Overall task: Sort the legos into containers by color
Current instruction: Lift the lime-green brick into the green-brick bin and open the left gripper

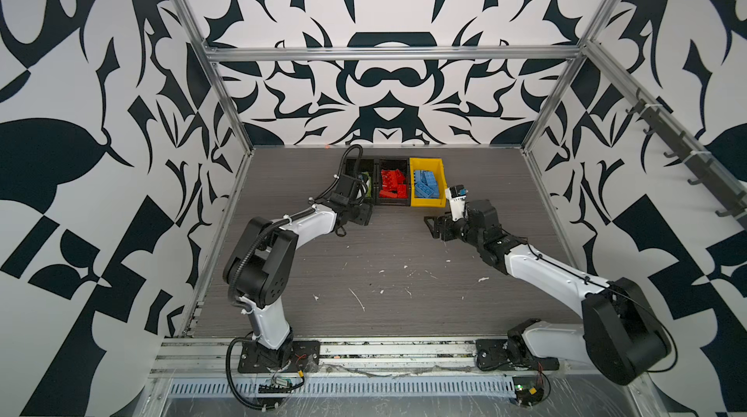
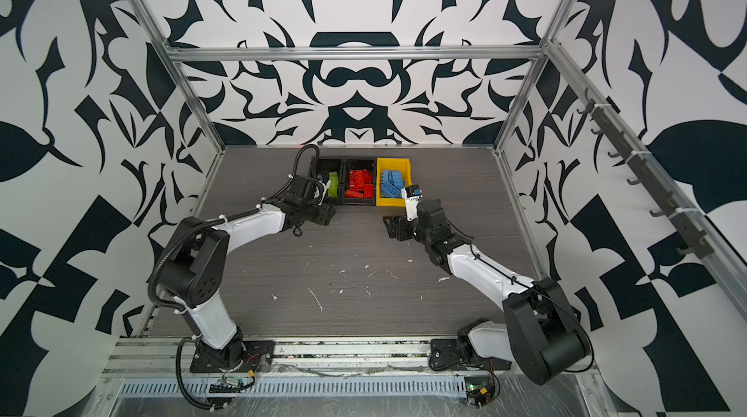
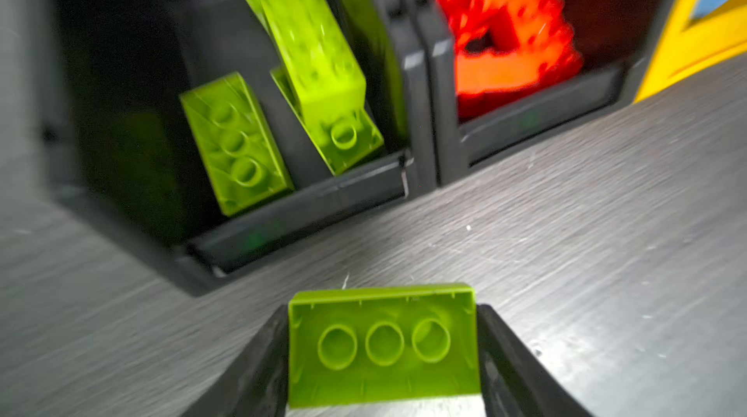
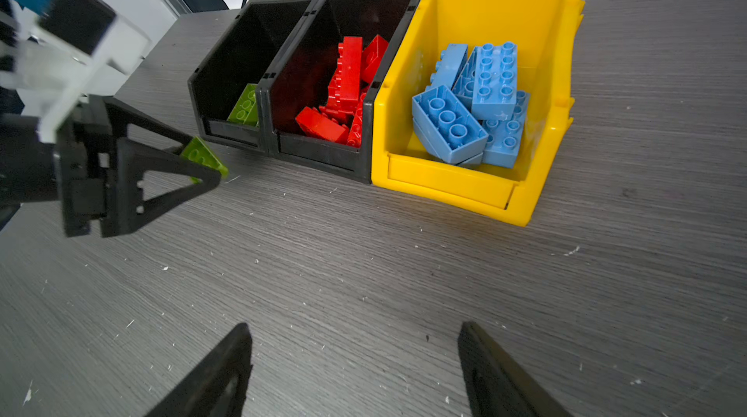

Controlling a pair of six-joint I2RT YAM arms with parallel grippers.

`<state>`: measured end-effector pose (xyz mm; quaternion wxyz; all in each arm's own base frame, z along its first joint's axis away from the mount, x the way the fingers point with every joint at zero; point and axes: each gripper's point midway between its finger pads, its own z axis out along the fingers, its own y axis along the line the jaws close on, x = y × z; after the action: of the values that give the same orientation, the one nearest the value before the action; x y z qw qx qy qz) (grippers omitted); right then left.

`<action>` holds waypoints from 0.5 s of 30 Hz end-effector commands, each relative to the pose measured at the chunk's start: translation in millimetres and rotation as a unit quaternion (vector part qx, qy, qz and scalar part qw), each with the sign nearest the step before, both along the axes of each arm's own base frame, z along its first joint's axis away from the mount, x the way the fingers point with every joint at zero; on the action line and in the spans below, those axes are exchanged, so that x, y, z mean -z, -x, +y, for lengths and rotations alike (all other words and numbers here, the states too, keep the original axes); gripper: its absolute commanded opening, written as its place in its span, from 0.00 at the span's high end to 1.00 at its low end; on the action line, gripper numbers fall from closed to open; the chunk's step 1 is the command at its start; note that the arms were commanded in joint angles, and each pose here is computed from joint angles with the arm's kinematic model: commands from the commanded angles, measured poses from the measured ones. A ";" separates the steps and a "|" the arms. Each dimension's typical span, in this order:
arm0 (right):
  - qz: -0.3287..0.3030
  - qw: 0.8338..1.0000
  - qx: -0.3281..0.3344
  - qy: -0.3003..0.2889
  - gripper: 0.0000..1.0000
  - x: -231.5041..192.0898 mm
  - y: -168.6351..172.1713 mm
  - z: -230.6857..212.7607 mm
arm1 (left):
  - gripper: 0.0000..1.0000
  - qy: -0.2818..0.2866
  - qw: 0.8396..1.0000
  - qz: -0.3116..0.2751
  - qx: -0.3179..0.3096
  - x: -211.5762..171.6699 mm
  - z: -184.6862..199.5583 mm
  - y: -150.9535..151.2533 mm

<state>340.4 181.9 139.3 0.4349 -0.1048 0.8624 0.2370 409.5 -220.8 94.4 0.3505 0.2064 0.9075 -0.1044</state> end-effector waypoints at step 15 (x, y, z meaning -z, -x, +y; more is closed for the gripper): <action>-0.028 1.000 0.003 -0.008 0.17 -17.6 -5.2 -0.8 | 0.29 0.021 0.998 -0.059 -0.016 -47.0 6.1 -101.1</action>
<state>340.3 181.8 139.3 0.4350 -0.1047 0.8624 0.2369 503.5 -208.9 142.4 0.4135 0.1785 0.8878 -0.0943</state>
